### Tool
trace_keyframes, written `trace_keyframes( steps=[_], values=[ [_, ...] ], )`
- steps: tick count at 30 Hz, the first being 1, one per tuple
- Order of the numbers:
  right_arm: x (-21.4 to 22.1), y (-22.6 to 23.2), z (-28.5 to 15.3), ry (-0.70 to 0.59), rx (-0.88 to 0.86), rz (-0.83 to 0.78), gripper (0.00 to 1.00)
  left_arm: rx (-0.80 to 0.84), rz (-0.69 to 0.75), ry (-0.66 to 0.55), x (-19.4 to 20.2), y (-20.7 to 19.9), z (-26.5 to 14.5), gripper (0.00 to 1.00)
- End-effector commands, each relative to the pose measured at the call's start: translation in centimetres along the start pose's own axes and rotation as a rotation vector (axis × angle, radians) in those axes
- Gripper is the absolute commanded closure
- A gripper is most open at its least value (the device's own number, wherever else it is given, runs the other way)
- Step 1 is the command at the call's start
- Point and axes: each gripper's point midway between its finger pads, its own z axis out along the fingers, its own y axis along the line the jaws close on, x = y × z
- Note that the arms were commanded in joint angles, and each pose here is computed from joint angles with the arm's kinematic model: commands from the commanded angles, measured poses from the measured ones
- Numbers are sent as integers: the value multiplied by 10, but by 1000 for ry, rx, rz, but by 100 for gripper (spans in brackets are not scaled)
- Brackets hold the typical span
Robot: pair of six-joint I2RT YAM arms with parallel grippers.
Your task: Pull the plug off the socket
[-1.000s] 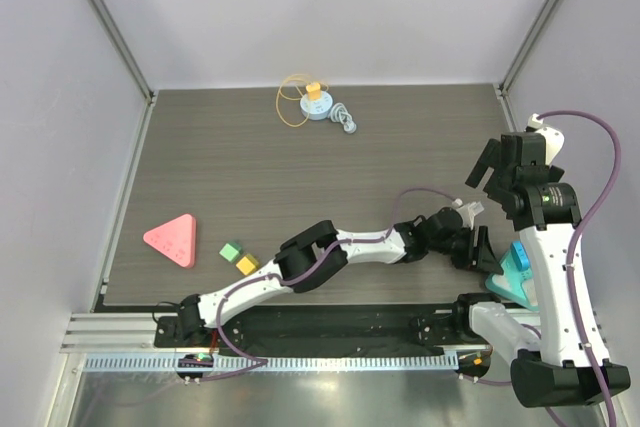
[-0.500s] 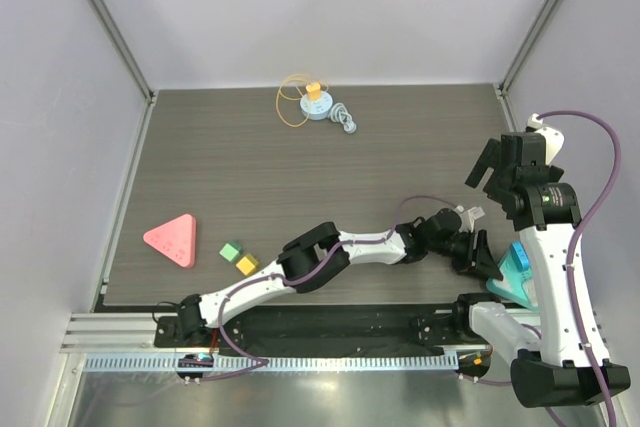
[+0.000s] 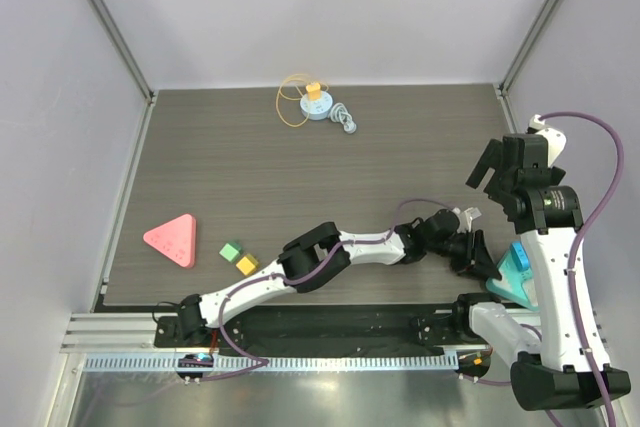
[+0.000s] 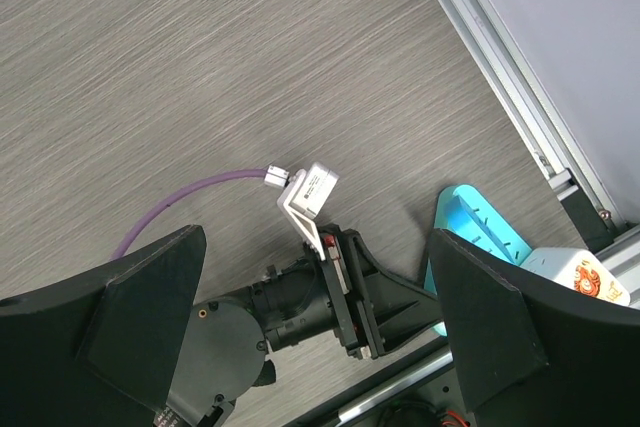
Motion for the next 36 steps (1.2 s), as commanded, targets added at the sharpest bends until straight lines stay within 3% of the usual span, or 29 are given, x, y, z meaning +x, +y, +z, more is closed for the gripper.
trace_keyframes(
  steps=[1, 3, 10, 25, 36],
  values=[
    [-11, 0, -7, -44, -19, 7, 0, 84, 26, -14, -11, -35, -12, 91],
    [-6, 0, -5, -34, -22, 4, 0, 62, 24, -31, -15, -26, -20, 100],
    [11, 9, 8, 16, -56, -21, 0, -33, 64, -90, -30, -10, -58, 100],
    [76, 77, 33, 232, -407, -43, 5, -184, 54, -193, -50, 42, -185, 100],
    [123, 130, 36, 294, -448, -193, 8, -250, 23, -255, -51, 64, -263, 100]
  ],
)
